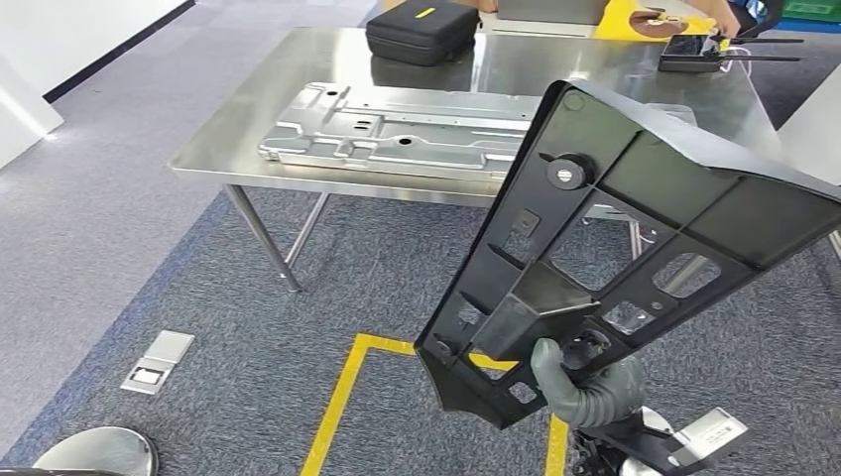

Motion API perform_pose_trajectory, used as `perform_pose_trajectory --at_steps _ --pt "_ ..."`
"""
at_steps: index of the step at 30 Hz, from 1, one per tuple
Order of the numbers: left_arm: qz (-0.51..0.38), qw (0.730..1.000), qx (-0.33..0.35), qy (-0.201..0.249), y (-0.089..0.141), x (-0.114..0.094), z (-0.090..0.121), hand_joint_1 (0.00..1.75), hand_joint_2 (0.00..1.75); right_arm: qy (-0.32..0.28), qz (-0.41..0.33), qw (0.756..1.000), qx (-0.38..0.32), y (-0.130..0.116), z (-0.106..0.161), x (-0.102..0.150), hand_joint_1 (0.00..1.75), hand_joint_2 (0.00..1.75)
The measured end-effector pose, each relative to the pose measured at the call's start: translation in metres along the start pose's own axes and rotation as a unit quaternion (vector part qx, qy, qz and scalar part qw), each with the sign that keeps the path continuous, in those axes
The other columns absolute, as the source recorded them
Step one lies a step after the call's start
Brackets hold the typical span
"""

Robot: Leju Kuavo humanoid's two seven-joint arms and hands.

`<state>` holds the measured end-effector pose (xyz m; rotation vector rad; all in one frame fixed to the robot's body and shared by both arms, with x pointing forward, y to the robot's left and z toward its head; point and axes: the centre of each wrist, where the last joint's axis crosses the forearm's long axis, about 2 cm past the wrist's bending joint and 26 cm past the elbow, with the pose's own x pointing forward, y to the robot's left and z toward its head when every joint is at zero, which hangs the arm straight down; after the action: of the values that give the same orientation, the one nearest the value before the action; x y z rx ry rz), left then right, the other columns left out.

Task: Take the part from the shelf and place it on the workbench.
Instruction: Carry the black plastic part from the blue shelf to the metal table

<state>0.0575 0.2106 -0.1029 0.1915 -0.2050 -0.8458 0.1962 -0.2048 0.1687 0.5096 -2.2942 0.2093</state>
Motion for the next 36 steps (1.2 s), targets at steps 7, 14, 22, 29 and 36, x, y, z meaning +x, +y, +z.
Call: perform_pose_trajectory --at_steps 7,14,22,29,36 --pt "0.000 1.000 0.001 0.000 0.0008 0.0004 -0.0001 0.00 1.75 -0.001 -0.003 1.000 0.000 0.0001 -0.0016 0.0001 1.75 1.75" --pt "0.000 1.000 -0.002 -0.001 -0.0009 0.0010 0.0003 0.00 1.75 0.002 -0.009 1.000 -0.002 0.0004 -0.0002 -0.0006 1.75 1.75" --pt "0.000 1.000 -0.001 -0.002 0.0000 0.0030 0.0003 0.00 1.75 0.000 -0.011 1.000 0.000 0.0008 -0.0012 0.0000 1.75 1.75" --pt "0.000 1.000 -0.003 0.000 -0.0020 0.0013 0.0006 0.00 1.75 0.001 -0.012 1.000 -0.001 0.0011 -0.0010 -0.0003 1.75 1.75" --pt "0.000 1.000 -0.003 0.001 -0.0016 0.0019 0.0006 0.00 1.75 0.001 -0.013 1.000 -0.001 0.0014 -0.0014 -0.0003 1.75 1.75"
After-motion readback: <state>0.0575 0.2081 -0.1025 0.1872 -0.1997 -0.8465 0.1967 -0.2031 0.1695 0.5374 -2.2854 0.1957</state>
